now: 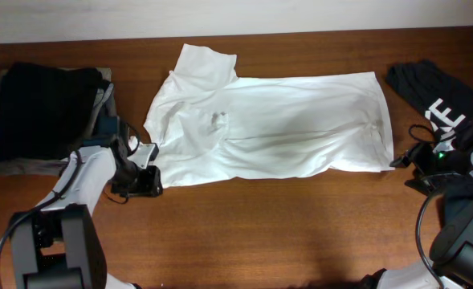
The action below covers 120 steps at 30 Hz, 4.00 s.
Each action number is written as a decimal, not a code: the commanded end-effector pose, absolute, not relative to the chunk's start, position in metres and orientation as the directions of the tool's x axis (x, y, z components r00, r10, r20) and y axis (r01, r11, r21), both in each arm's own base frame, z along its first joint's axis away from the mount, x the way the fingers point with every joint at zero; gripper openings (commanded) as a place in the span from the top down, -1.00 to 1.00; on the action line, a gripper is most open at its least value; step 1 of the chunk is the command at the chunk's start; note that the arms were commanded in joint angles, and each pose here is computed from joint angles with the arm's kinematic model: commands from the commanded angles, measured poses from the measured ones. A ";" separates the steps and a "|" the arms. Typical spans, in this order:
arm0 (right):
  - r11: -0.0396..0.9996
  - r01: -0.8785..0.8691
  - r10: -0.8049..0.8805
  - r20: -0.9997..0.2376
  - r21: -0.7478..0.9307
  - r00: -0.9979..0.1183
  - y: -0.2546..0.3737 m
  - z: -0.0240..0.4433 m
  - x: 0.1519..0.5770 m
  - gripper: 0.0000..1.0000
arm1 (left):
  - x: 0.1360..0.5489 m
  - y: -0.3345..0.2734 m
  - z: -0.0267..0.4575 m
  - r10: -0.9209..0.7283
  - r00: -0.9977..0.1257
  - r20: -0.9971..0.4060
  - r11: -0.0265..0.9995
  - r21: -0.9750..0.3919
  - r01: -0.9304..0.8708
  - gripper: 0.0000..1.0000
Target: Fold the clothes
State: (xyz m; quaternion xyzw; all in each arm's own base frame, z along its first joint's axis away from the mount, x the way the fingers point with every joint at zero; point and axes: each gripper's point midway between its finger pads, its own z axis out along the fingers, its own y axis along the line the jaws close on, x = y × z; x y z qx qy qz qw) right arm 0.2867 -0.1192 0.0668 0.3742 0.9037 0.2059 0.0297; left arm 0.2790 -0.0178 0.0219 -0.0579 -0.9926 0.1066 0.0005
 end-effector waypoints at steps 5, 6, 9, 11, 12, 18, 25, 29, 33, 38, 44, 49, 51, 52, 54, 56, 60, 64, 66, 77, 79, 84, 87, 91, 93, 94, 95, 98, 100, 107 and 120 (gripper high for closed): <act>0.690 0.636 0.654 0.078 0.347 -0.752 -0.120 0.063 0.287 -0.34 | 0.299 -0.001 0.010 0.097 -0.989 -0.110 0.987 -0.115 0.109 0.99; 0.689 0.637 0.654 0.081 0.346 -0.752 -0.120 0.063 0.286 -0.34 | 0.300 -0.001 0.010 0.097 -0.989 -0.114 0.988 -0.110 0.109 0.99; 0.689 0.645 0.637 0.146 0.332 -0.756 -0.104 0.048 0.270 -0.34 | 0.304 0.016 0.011 0.043 -0.990 -0.132 0.993 -0.108 0.057 0.99; 0.709 0.625 0.626 0.118 0.327 -0.771 -0.101 0.031 0.271 -0.33 | 0.305 0.031 0.011 -0.027 -0.990 -0.137 0.995 -0.103 -0.012 0.99; 0.711 0.617 0.627 0.093 0.339 -0.774 -0.103 0.031 0.276 -0.33 | 0.307 0.034 0.011 -0.036 -0.989 -0.145 0.994 -0.103 -0.021 0.99; 0.847 0.418 0.445 -0.009 0.329 -0.896 -0.066 0.024 0.304 -0.29 | 0.308 0.032 0.011 -0.037 -0.988 -0.150 0.993 -0.113 -0.020 0.99; 0.868 0.366 0.392 -0.011 0.336 -0.920 -0.045 0.007 0.300 0.27 | 0.308 0.031 0.012 -0.037 -0.988 -0.151 0.993 -0.120 -0.019 0.99; 0.867 0.368 0.393 -0.008 0.335 -0.919 -0.046 0.008 0.300 0.92 | 0.308 0.031 0.012 -0.037 -0.988 -0.150 0.993 -0.120 -0.019 0.99; 0.853 0.478 0.475 0.068 0.210 -0.877 -0.067 0.034 0.286 0.92 | 0.308 0.031 0.012 -0.039 -0.988 -0.148 0.993 -0.120 -0.021 0.99; 0.785 0.619 0.617 0.120 -0.025 -0.778 -0.113 0.049 0.252 0.92 | 0.304 0.045 0.014 -0.104 -0.987 -0.125 0.992 -0.087 -0.094 0.99; 0.772 0.626 0.635 0.129 -0.110 -0.761 -0.128 0.051 0.236 0.92 | 0.300 0.058 0.014 -0.161 -0.980 -0.117 0.985 -0.086 -0.151 0.99; 0.834 0.527 0.518 0.097 0.164 -0.850 -0.097 0.045 0.273 0.92 | 0.309 0.039 0.020 -0.161 -0.977 -0.139 0.971 -0.201 -0.132 0.60; 0.837 0.540 0.522 0.164 0.090 -0.837 -0.099 0.043 0.251 0.92 | 0.306 0.038 0.020 -0.162 -0.979 -0.126 0.969 -0.205 -0.134 0.38; 0.841 0.540 0.524 0.199 0.034 -0.828 -0.102 0.044 0.238 0.88 | 0.302 0.037 0.020 -0.162 -0.981 -0.111 0.969 -0.206 -0.137 0.22; 0.830 0.558 0.545 0.174 0.029 -0.820 -0.106 0.043 0.243 0.21 | 0.301 0.037 0.020 -0.162 -0.981 -0.107 0.969 -0.207 -0.137 -0.07; 0.819 0.551 0.545 0.084 0.159 -0.834 -0.099 0.042 0.276 0.19 | 0.303 0.037 0.022 -0.162 -0.981 -0.108 0.968 -0.212 -0.136 -0.14; 0.834 0.455 0.497 -0.065 0.312 -0.866 -0.087 0.048 0.322 0.03 | 0.309 0.025 0.033 -0.159 -0.981 -0.115 0.951 -0.285 -0.121 -0.26; 0.872 0.404 0.432 -0.047 0.275 -0.901 -0.066 0.025 0.333 0.28 | 0.327 0.025 0.073 -0.126 -0.974 -0.190 0.953 -0.297 -0.065 -0.31; 0.859 0.466 0.477 0.001 0.210 -0.879 -0.076 0.007 0.326 0.75 | 0.332 0.015 0.096 -0.089 -0.967 -0.239 0.955 -0.297 -0.015 -0.14; 0.855 0.349 0.459 -0.244 0.384 -0.854 -0.074 0.144 0.368 -0.08 | 0.479 -0.087 0.157 0.300 -0.730 -0.614 0.876 -0.127 0.466 0.03; 0.862 0.313 0.450 -0.319 0.399 -0.834 -0.077 0.180 0.384 -0.30 | 0.544 -0.096 0.166 0.315 -0.716 -0.623 0.871 -0.110 0.479 -0.15; 0.860 0.320 0.452 -0.301 0.398 -0.840 -0.076 0.180 0.381 -0.32 | 0.626 -0.146 0.072 0.354 -0.628 -0.693 0.834 -0.069 0.547 -0.73; 0.859 0.321 0.452 -0.297 0.398 -0.841 -0.076 0.179 0.380 -0.33 | 0.630 -0.161 0.011 0.400 -0.648 -0.648 0.847 -0.008 0.531 -0.71; 0.861 0.327 0.453 -0.294 0.389 -0.842 -0.078 0.174 0.382 -0.33 | 0.629 -0.153 -0.014 0.427 -0.682 -0.594 0.871 0.067 0.487 0.36; 0.870 0.346 0.454 -0.298 0.350 -0.840 -0.087 0.167 0.384 -0.33 | 0.622 -0.150 -0.014 0.429 -0.701 -0.569 0.871 0.055 0.488 0.91; 0.872 0.348 0.454 -0.301 0.345 -0.838 -0.089 0.164 0.387 -0.33 | 0.620 -0.149 -0.008 0.430 -0.708 -0.560 0.872 0.052 0.487 0.99; 0.873 0.344 0.453 -0.314 0.345 -0.834 -0.092 0.160 0.394 -0.33 | 0.620 -0.148 0.009 0.428 -0.710 -0.559 0.873 0.052 0.486 0.99; 0.890 0.334 0.441 -0.408 0.310 -0.799 -0.112 0.148 0.428 -0.33 | 0.616 -0.146 0.072 0.426 -0.700 -0.573 0.873 0.057 0.484 1.00; 0.894 0.332 0.438 -0.434 0.301 -0.787 -0.125 0.115 0.456 -0.33 | 0.600 -0.143 0.099 0.420 -0.729 -0.541 0.878 0.038 0.477 0.99; 0.869 0.381 0.482 -0.362 0.317 -0.798 -0.137 -0.011 0.490 -0.32 | 0.556 -0.138 0.133 0.435 -0.782 -0.446 0.874 0.001 0.486 1.00; 0.881 0.348 0.454 -0.371 0.319 -0.810 -0.119 0.029 0.489 0.92 | 0.542 -0.131 0.150 0.438 -0.791 -0.426 0.878 0.014 0.478 1.00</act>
